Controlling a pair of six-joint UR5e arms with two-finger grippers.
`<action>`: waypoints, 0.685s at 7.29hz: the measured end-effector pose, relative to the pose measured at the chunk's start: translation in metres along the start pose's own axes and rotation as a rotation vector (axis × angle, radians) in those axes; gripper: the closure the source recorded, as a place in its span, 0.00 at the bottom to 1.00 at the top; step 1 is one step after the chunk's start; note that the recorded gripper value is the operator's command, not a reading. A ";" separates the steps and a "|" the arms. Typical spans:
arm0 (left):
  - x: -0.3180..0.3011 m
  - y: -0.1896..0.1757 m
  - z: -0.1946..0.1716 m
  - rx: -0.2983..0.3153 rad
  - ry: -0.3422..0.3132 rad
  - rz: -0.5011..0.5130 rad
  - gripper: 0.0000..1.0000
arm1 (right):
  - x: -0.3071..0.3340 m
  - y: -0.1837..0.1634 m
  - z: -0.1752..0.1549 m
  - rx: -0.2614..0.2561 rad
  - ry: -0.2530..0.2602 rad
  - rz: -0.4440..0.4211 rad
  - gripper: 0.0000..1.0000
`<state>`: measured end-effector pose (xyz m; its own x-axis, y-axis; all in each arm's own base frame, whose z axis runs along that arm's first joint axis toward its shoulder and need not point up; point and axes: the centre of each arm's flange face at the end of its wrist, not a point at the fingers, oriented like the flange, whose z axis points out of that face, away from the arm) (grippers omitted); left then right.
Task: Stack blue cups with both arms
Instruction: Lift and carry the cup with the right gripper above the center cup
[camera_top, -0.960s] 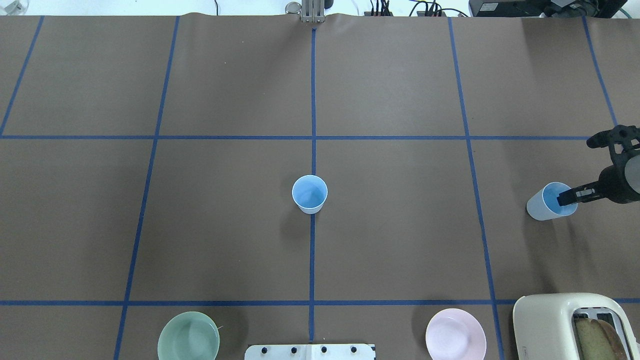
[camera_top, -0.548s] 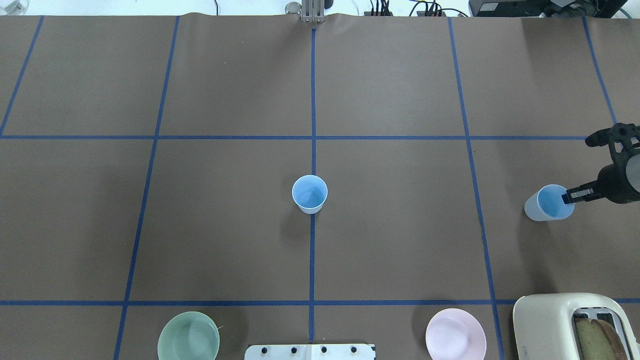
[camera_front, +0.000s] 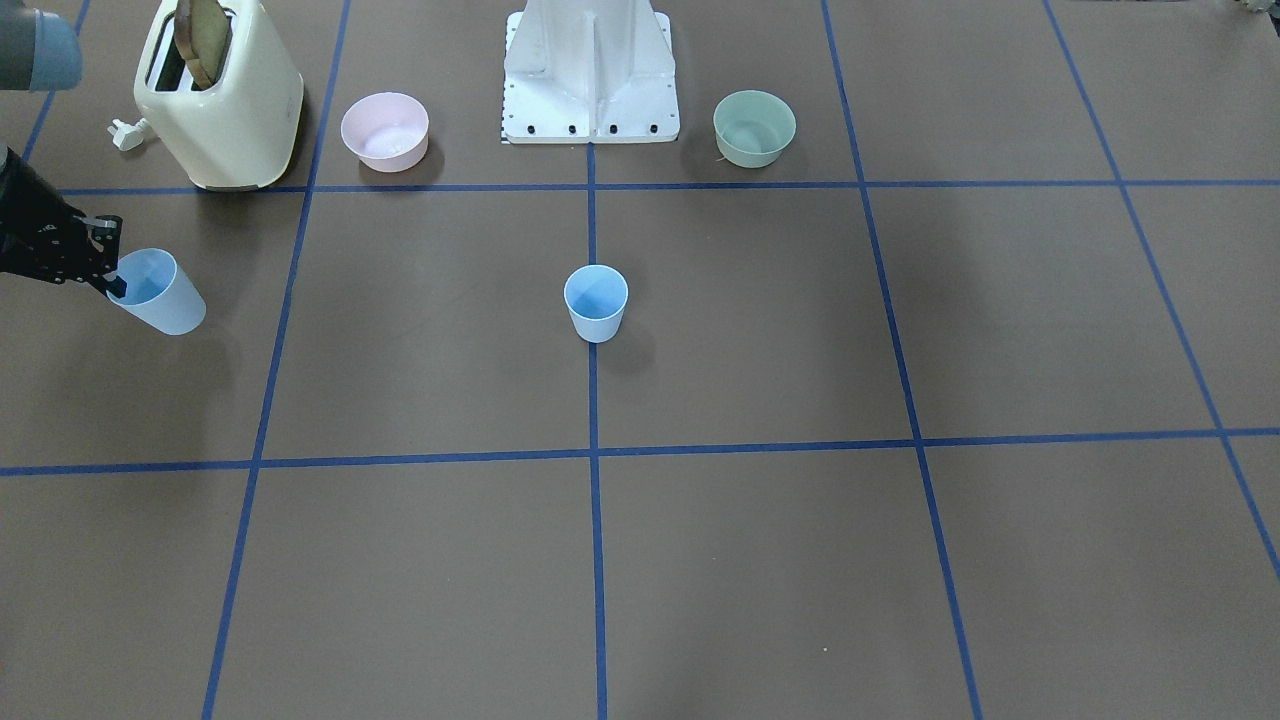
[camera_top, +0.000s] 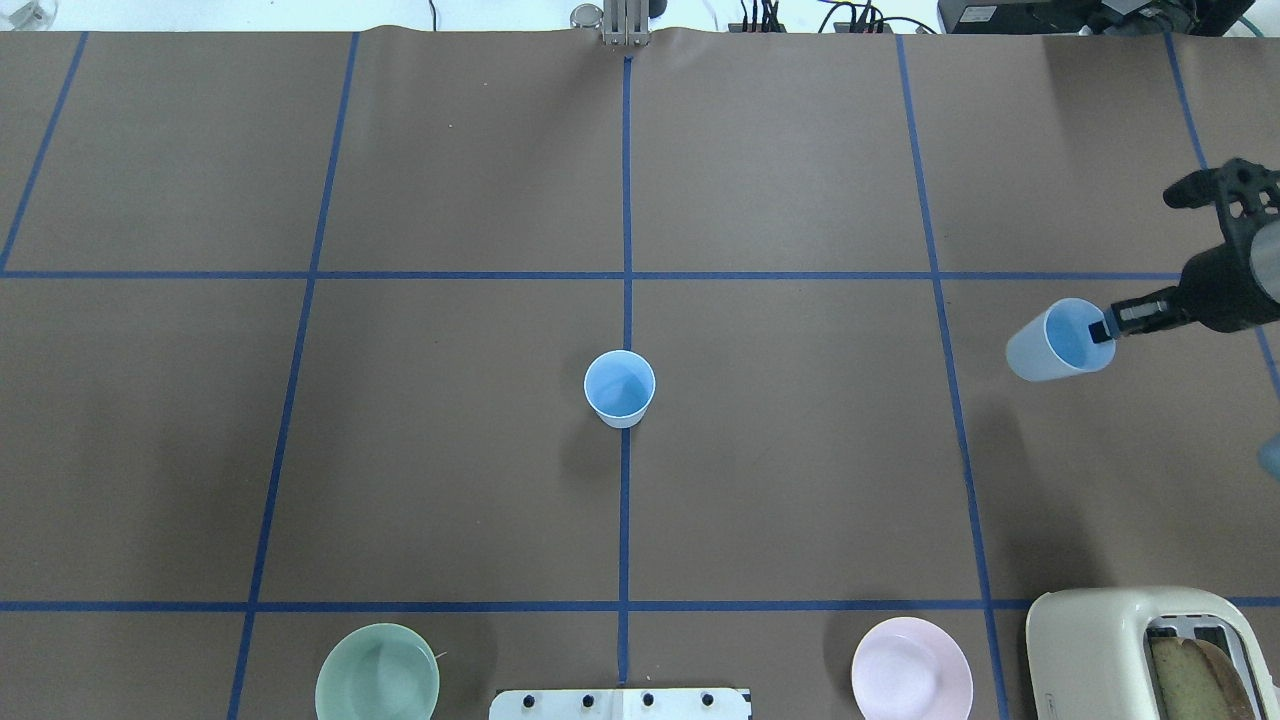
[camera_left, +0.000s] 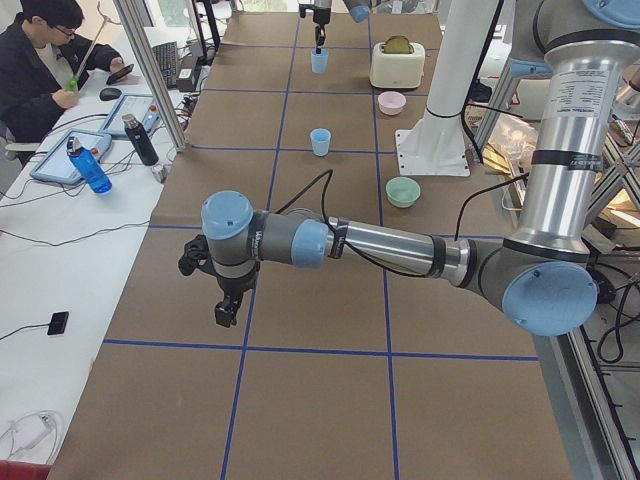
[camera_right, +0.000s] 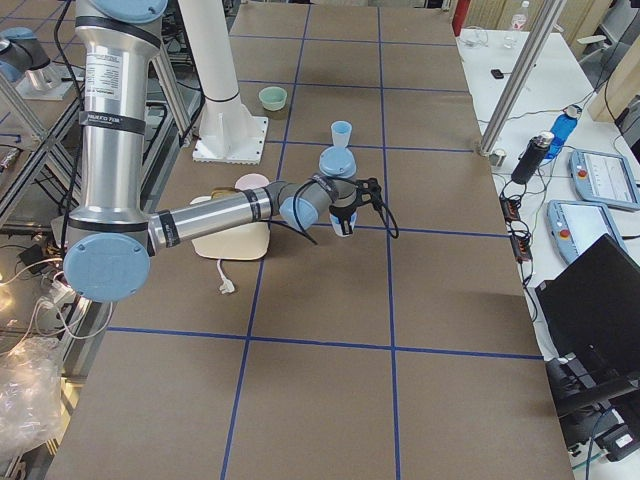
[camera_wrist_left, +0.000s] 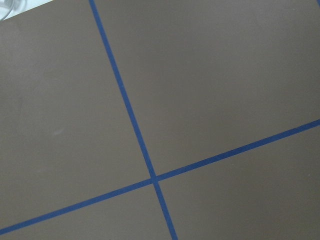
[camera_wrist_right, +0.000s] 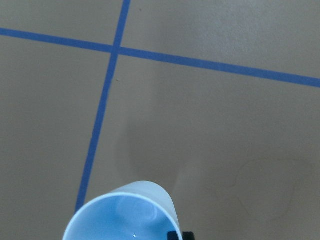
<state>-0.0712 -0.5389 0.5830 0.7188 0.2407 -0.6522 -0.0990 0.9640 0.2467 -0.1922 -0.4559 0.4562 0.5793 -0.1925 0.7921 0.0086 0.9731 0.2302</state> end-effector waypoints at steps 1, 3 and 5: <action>-0.008 0.023 0.005 -0.011 0.000 -0.064 0.01 | -0.038 -0.036 -0.011 0.010 -0.014 0.044 1.00; -0.006 0.068 0.005 -0.018 -0.001 -0.117 0.01 | -0.155 -0.097 -0.034 0.016 -0.047 0.173 1.00; -0.005 0.082 0.005 -0.022 -0.005 -0.129 0.01 | -0.287 -0.113 -0.037 0.017 -0.023 0.264 1.00</action>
<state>-0.0794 -0.4619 0.6099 0.7297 0.1142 -0.6742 -0.0207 0.9892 0.1451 -0.3297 -0.5065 0.1822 0.5406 0.0651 0.8388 -0.1544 0.9877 0.0229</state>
